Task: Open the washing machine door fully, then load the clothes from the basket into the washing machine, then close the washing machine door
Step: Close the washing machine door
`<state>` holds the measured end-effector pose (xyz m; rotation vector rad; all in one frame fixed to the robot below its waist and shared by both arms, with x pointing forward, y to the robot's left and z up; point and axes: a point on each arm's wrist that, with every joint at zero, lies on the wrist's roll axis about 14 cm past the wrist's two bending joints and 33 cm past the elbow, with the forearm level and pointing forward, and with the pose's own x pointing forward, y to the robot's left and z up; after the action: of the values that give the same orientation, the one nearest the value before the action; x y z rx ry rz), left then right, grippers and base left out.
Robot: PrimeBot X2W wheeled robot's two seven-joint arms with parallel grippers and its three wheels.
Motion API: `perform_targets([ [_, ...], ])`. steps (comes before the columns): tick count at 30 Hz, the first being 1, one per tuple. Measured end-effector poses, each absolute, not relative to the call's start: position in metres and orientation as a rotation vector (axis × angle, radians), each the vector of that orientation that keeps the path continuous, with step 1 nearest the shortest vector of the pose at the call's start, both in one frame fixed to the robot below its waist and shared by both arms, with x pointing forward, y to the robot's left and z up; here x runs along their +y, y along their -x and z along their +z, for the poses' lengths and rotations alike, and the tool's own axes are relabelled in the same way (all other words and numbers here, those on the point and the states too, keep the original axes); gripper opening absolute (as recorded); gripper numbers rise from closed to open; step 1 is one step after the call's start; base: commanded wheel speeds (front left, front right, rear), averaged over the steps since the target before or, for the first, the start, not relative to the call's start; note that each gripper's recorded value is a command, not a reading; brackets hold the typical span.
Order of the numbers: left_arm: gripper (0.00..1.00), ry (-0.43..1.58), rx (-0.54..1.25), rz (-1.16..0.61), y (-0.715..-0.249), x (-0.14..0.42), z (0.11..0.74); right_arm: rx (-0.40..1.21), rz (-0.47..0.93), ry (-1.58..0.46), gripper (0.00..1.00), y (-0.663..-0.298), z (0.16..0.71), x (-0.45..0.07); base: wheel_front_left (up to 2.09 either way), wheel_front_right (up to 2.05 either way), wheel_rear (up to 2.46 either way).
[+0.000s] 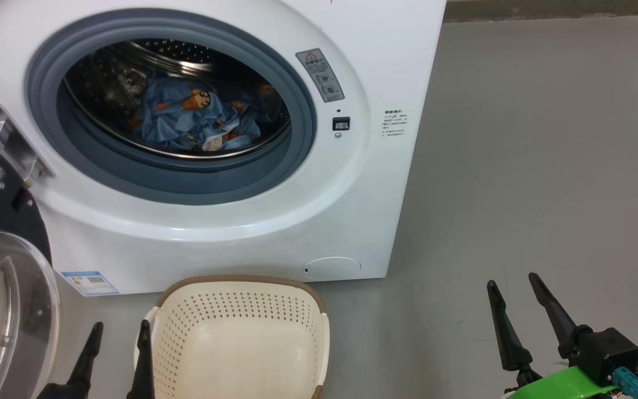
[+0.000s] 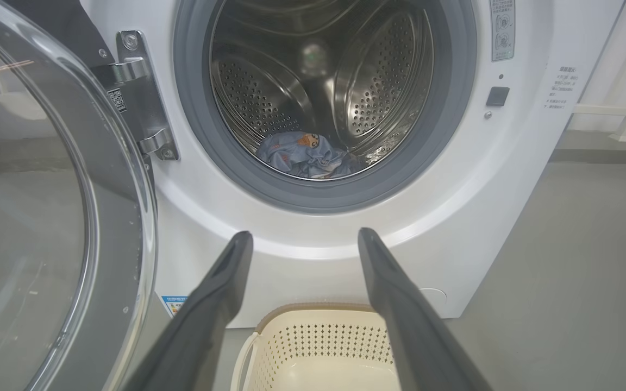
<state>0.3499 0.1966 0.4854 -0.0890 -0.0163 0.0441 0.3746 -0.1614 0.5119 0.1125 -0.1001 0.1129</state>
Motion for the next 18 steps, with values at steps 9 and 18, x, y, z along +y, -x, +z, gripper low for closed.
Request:
perform_targets([
  [9, 1.0, 0.09, -0.031, 0.047, -0.348, 0.198, 0.49, -0.107, 0.116, -0.114, 1.0, -0.373, 0.514, -0.161, 0.0, 0.0, 0.0],
  [18, 1.0, 0.09, -0.049, 0.055, -0.344, 0.201, 0.496, -0.121, 0.127, -0.118, 1.0, -0.372, 0.519, -0.157, 0.0, 0.0, 0.0],
])
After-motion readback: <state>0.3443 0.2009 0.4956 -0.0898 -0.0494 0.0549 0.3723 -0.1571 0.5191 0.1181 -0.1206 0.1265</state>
